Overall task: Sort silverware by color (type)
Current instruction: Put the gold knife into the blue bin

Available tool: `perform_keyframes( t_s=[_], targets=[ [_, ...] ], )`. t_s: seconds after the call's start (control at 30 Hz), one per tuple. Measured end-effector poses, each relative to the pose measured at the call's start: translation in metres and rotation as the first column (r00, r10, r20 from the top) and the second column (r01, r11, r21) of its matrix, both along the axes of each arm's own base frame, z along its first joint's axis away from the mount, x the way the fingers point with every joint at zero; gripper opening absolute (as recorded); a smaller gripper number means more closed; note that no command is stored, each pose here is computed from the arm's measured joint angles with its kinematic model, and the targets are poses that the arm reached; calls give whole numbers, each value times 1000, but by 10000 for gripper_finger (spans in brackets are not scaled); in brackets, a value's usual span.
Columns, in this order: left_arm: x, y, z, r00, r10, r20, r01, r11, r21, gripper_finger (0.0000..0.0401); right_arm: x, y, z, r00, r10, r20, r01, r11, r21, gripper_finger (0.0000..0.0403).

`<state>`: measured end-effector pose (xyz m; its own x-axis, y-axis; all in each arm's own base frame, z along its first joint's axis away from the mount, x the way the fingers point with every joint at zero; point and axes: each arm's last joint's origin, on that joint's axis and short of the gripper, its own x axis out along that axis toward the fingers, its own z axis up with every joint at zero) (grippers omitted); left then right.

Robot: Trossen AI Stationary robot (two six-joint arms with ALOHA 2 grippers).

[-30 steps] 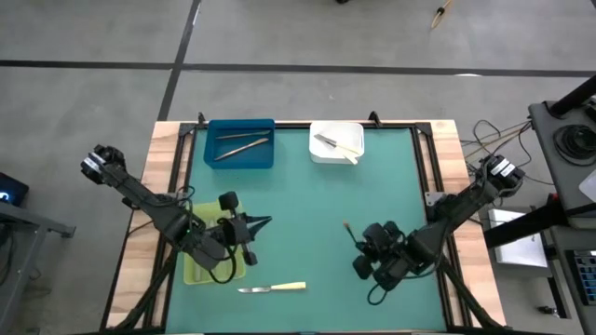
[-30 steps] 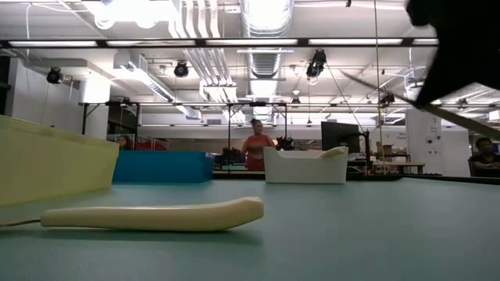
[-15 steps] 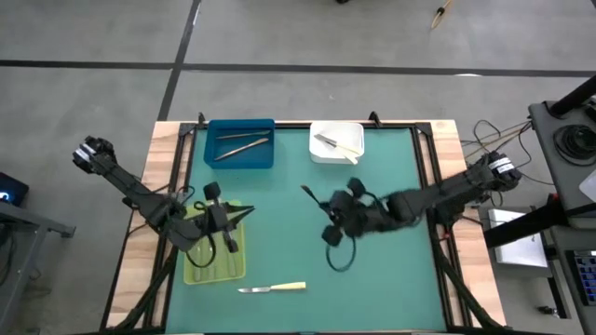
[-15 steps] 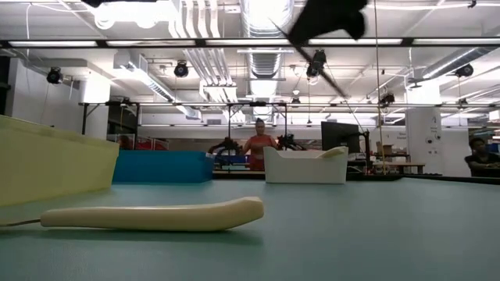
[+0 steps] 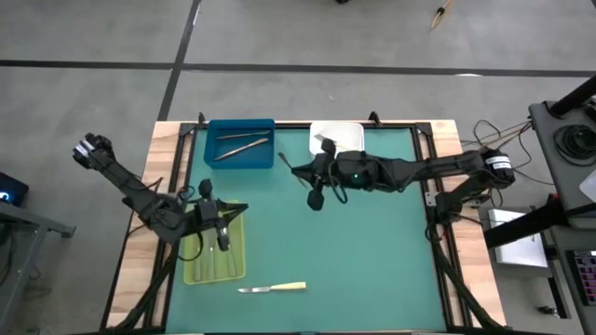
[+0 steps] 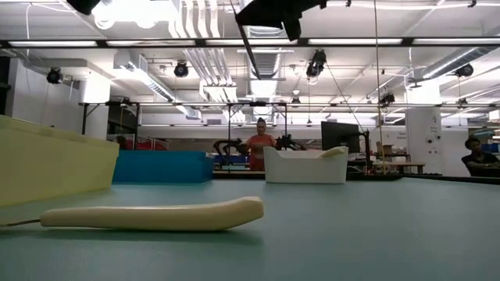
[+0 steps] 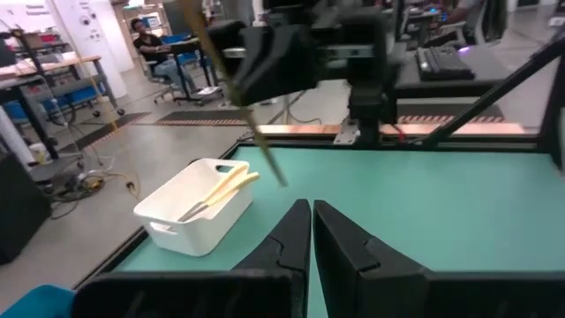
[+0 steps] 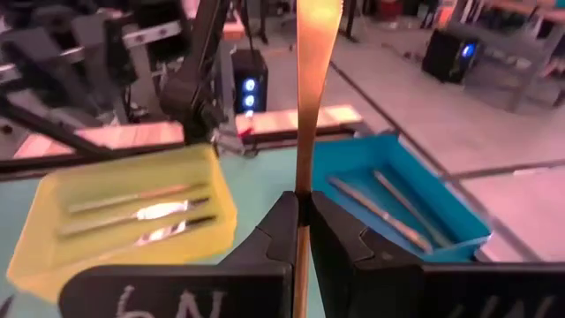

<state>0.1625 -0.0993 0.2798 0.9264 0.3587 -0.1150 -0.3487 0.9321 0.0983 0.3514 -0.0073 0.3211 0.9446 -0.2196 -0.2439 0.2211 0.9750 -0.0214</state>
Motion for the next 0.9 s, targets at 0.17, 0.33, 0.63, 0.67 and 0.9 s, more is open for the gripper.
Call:
perform_keyframes(
  t_s=[0.17, 0.33, 0.63, 0.67, 0.9],
  targets=[
    [-4, -9, 10, 999, -50, 19, 50, 999, -10, 0, 1, -9, 11, 999, -1, 48, 2, 1000, -30, 11],
    [-10, -15, 20, 999, -45, 30, 45, 999, 23, 0, 5, -21, 16, 998, -20, 56, 24, 998, -57, 11],
    [-14, -15, 24, 1000, 15, 28, -16, 998, 55, 0, 40, -53, 17, 1000, -13, 19, 16, 994, -110, 11],
    [-14, -15, 24, 1000, 13, 25, -14, 998, 59, 0, 46, -58, 17, 1000, -18, 11, 20, 992, -126, 11],
    [-16, -15, 25, 999, 21, 30, -22, 998, 57, 0, 81, -88, 19, 998, -55, -37, 46, 978, -204, 11]
  ],
)
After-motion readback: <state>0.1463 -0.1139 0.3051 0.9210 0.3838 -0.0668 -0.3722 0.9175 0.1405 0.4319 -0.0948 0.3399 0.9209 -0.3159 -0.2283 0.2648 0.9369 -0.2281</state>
